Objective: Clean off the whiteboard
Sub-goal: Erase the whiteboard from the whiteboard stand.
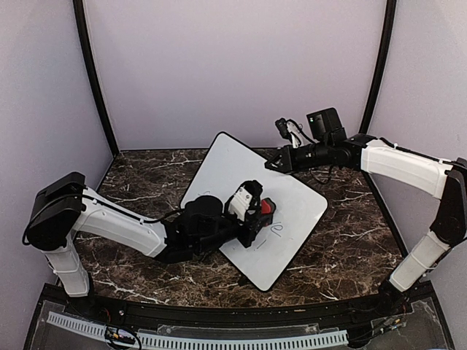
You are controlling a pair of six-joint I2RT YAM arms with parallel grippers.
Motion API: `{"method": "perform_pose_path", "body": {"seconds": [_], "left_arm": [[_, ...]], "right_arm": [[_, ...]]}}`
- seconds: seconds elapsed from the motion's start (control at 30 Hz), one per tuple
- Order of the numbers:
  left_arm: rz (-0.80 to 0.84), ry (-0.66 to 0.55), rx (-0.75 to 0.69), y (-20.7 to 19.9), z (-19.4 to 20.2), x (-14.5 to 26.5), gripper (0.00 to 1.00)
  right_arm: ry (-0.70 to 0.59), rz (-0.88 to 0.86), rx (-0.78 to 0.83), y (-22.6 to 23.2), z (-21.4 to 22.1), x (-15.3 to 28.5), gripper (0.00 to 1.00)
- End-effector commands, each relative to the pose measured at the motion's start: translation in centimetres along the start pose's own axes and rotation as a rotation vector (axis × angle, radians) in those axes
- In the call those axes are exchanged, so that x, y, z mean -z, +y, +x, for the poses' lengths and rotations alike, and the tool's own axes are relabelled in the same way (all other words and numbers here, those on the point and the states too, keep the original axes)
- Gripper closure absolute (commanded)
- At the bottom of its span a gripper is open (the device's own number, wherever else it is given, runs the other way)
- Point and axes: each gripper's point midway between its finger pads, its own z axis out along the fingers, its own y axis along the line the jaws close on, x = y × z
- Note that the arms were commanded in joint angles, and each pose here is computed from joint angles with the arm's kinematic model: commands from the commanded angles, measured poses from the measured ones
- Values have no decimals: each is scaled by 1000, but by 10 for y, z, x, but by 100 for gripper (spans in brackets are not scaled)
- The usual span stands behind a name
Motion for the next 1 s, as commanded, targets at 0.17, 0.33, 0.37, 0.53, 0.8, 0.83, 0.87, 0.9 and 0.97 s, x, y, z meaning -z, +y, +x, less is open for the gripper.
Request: {"method": "perform_pose_path", "body": {"seconds": [0.17,0.33,0.37,0.53,0.8,0.83,0.87,0.9,0.97], "left_arm": [[-68,26,-31,30,-10,-27,100],[-49,47,-8,30,-1,-20,100],[-38,70,6,29,11,-17,100],[-15,145,11,18,48,3,100],[35,185,-41,0,67,14,100],[39,183,-45,-2,66,13,100],[49,167,-46,-5,58,9,100],[52,165,-47,-7,57,7,100],[51,140,-48,-8,45,0,100]], "right_arm": [[108,-68,145,17,41,-28,100],[109,-68,145,17,41,-28,100],[108,-69,145,17,41,-28,100],[110,-69,144,16,41,-29,100],[113,-71,141,15,42,-30,100],[114,-73,142,16,42,-31,100],[114,-72,141,15,42,-30,100],[114,-72,141,15,42,-30,100],[113,-71,140,14,42,-31,100]]}}
